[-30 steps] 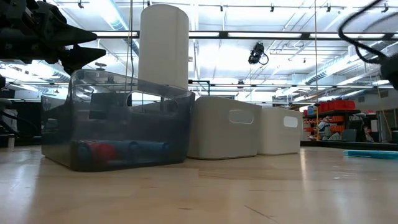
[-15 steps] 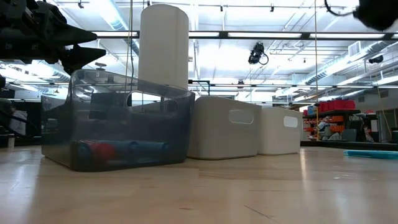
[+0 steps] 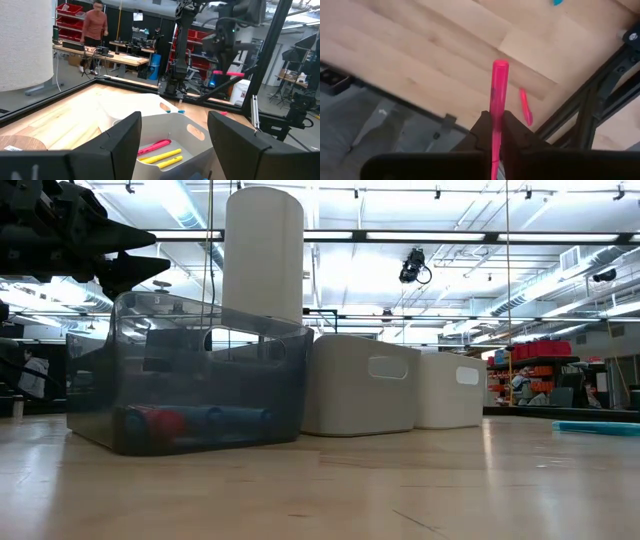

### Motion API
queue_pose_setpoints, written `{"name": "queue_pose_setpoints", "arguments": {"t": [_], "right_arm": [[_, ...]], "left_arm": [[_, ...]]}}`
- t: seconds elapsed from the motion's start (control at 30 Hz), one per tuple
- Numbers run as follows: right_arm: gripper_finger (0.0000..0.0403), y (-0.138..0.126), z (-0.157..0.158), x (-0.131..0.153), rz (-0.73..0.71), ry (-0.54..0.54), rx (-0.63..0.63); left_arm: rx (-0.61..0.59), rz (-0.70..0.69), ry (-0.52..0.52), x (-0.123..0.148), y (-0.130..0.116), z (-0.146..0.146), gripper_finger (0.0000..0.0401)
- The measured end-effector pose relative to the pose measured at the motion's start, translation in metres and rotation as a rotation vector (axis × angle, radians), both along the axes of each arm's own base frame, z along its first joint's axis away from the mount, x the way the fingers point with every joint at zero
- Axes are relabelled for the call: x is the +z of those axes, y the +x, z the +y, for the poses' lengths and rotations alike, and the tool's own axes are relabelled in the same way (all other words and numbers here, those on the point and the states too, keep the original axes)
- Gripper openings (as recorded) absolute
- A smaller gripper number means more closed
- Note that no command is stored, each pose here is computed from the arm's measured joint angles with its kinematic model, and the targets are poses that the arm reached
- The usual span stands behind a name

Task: Pick & Place Markers
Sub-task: Put the pink marker into the gray bin

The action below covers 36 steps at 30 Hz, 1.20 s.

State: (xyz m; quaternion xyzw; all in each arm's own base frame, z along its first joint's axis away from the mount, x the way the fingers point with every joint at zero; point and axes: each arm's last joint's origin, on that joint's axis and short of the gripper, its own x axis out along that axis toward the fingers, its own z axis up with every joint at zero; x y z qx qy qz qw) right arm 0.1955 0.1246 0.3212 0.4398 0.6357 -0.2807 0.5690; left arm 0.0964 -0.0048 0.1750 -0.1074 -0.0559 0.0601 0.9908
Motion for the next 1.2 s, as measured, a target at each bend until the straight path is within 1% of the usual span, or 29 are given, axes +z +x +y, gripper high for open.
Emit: {"name": "queue_pose_setpoints", "arguments": {"t": [0.17,0.27,0.37,0.47,0.8,1.2], "right_arm": [[0.0009,0.002,-0.004,0.011,-0.015,0.022,0.036],[0.0009,0.005,-0.009,0.013,-0.011,0.014,0.044],[0.0009,0.012,-0.014,0.014,0.005,-0.002,0.062],[0.0009,0.026,-0.02,0.014,-0.005,-0.01,0.089],[0.0009,0.067,-0.046,0.021,-0.064,-0.03,0.122],[0.0009,0.137,-0.083,0.025,-0.144,-0.067,0.183]], "left_arm": [[0.0,0.0,0.0,0.0,0.0,0.0,0.0234],[0.0,0.0,0.0,0.0,0.0,0.0,0.0234],[0.0,0.0,0.0,0.0,0.0,0.0,0.0234],[0.0,0.0,-0.001,0.0,0.0,0.0,0.0234],[0.0,0.0,0.0,0.0,0.0,0.0,0.0234],[0.0,0.0,0.0,0.0,0.0,0.0,0.0234]]}}
